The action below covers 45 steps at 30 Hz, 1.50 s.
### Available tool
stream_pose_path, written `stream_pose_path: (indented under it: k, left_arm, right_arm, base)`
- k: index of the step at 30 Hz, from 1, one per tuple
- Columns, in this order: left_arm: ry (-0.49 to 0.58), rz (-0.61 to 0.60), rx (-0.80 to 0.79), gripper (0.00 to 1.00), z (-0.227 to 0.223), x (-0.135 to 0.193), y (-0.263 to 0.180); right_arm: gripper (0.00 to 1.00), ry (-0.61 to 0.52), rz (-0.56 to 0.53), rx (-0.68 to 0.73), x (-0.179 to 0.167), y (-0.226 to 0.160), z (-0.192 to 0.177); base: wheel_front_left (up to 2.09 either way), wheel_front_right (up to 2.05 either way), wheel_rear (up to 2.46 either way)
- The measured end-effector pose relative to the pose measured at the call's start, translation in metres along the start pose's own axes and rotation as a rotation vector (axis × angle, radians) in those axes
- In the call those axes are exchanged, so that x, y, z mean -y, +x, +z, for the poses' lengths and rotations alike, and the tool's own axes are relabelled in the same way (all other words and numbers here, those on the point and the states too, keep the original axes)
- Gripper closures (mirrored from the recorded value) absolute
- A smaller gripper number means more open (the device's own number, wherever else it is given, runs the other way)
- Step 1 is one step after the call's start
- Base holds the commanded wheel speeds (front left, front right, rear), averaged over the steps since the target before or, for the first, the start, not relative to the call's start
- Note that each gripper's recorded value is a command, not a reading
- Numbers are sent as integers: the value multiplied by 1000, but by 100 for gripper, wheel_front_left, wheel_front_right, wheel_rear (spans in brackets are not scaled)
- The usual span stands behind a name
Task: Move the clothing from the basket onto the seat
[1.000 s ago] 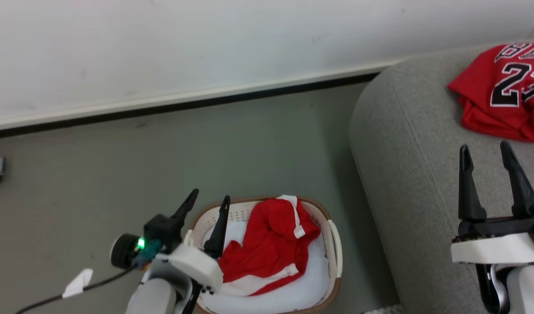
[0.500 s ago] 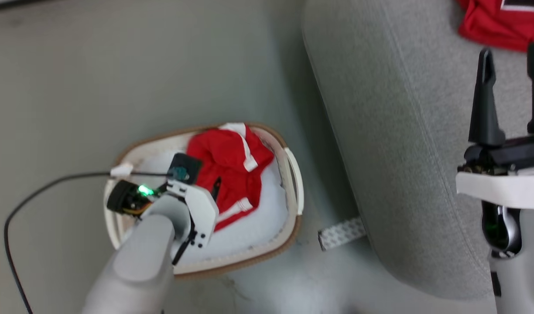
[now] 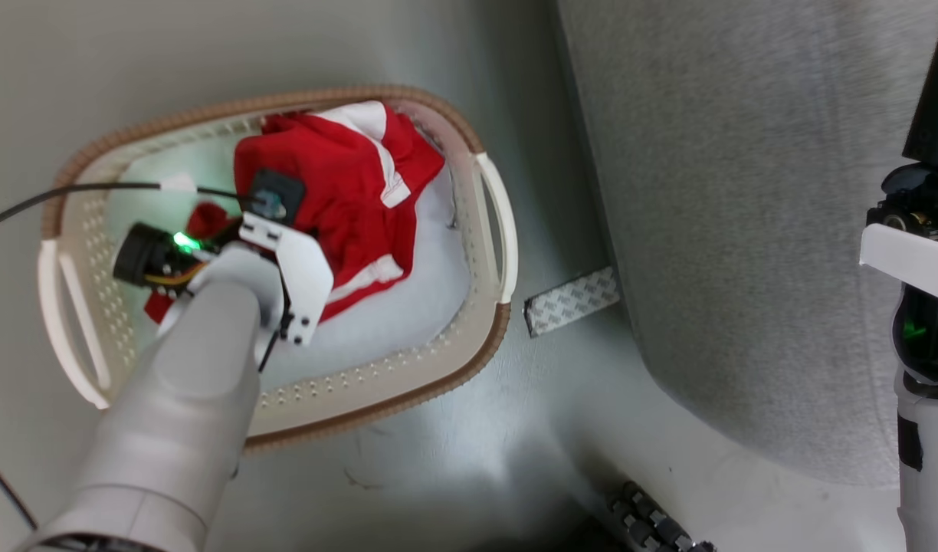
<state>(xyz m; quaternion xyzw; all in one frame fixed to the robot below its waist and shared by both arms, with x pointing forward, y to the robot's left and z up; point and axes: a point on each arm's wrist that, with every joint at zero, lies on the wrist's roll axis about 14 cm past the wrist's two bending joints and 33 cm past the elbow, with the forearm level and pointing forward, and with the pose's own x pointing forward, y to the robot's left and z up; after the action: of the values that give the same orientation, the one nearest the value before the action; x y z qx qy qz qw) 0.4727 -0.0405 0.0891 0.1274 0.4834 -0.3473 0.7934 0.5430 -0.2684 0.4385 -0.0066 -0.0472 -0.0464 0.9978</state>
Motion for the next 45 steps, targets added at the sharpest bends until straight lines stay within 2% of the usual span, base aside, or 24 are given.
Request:
stream_pose_path:
  k: [3, 4, 5, 6, 7, 11, 14, 20, 32, 39, 45]
  left_arm:
    - [-2, -14, -4, 0, -5, 2, 13]
    - [-3, -17, -3, 33, -6, 2, 16]
    - [0, -20, 1, 33, -7, 2, 17]
    - [3, -20, 4, 89, -8, 1, 18]
    - [4, -20, 4, 100, -8, 1, 18]
    - [-2, -24, 27, 100, -4, 0, 15]
    - [-24, -42, 54, 100, 0, 11, 4]
    - [-71, -66, 155, 100, 20, 32, -41]
    - [-162, 45, 453, 100, 80, 20, -179]
    - [-146, 86, 719, 100, 142, 25, -271]
    - [-132, 150, 995, 100, 193, 29, -365]
  right_arm:
    - [0, -7, -3, -30, 1, -1, -16]
    - [0, -8, -3, -40, 1, -2, -20]
    - [0, -8, -5, -48, 2, -4, -24]
    - [0, -6, -8, -53, 2, -5, -26]
    - [0, -1, -13, -55, 4, -5, -26]
    - [0, 29, -34, -62, 9, -9, -23]
    - [0, 20, -59, -75, 17, -19, -18]
    - [0, 17, -91, -73, 24, -41, 4]
    - [0, 79, -75, -4, 7, -94, 65]
    - [0, 99, -26, 30, -12, -122, 89]
    - [0, 117, 57, 46, -41, -145, 101]
  base:
    - [6, 6, 6]
    - [7, 7, 7]
    - [7, 7, 7]
    - [0, 0, 0]
    - [0, 0, 0]
    - [0, 0, 0]
    - [0, 0, 0]
    - [0, 0, 0]
    - [0, 0, 0]
    - [0, 0, 0]
    - [0, 0, 0]
